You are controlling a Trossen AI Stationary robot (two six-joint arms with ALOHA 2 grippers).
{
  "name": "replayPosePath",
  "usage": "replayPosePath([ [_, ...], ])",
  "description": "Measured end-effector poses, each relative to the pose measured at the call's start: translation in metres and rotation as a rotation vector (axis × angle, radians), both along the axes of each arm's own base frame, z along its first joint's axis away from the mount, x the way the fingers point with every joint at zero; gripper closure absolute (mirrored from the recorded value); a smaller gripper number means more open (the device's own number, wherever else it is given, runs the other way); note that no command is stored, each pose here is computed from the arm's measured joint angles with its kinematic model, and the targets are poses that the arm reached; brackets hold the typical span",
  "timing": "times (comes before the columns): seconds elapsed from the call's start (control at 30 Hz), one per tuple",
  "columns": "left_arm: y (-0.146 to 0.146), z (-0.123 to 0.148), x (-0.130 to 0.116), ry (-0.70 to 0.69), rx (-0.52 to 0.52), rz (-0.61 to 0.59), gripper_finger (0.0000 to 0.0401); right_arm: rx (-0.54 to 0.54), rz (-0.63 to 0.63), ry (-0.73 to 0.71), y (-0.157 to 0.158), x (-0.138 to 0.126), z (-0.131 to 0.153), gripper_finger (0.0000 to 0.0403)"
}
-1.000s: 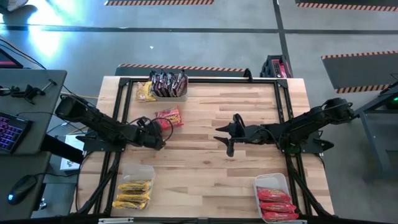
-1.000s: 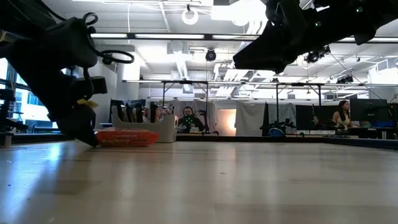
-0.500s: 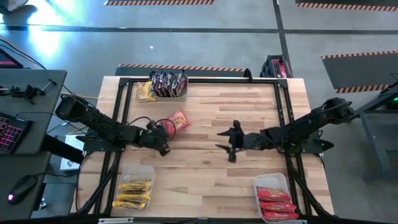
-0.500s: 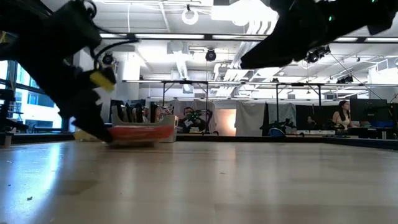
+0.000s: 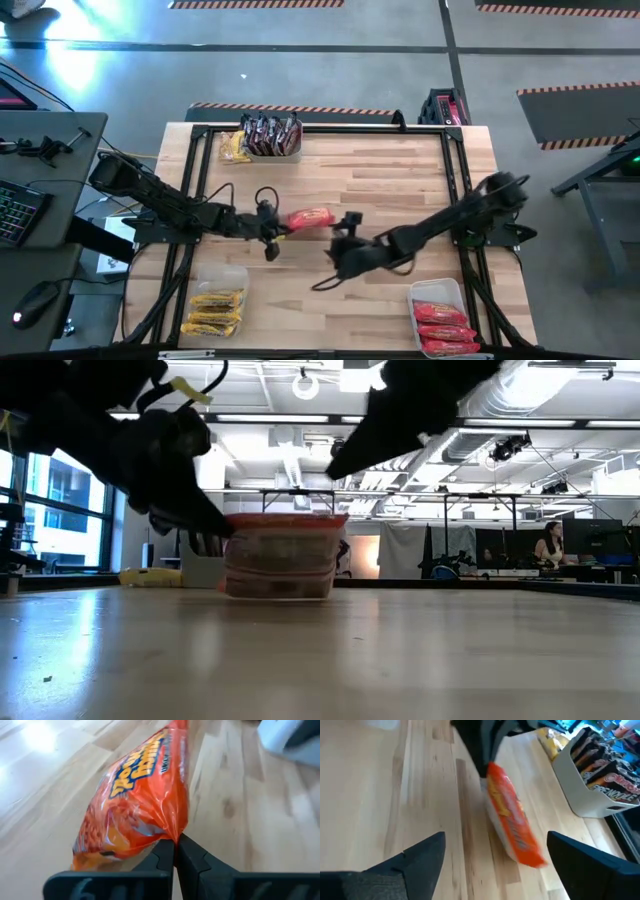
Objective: Sort Maruchan noodles
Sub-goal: Put the orange noodle pack into the white bin
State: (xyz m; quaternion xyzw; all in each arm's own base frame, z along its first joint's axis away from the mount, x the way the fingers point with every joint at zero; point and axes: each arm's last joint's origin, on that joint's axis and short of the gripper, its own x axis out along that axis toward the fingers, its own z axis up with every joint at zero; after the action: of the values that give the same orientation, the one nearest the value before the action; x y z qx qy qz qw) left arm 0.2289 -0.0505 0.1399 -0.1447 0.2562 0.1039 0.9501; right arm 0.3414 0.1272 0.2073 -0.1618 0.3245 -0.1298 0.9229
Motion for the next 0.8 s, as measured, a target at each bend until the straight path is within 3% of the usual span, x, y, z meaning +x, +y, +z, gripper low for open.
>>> replayPosePath([
  [0.2,-0.004,0.004,0.002,-0.050,-0.029,-0.033,0.0401,-0.095,-0.010,0.155,0.013,0.044,-0.006,0.0072],
  [0.43,-0.011,0.006,0.001,-0.061,-0.024,-0.071,0.0401,-0.208,-0.016,0.345,-0.008,0.083,-0.014,0.0072],
  [0.8,-0.014,0.006,0.001,-0.067,-0.018,-0.085,0.0401,-0.092,0.059,0.414,-0.044,0.101,-0.013,0.0076],
])
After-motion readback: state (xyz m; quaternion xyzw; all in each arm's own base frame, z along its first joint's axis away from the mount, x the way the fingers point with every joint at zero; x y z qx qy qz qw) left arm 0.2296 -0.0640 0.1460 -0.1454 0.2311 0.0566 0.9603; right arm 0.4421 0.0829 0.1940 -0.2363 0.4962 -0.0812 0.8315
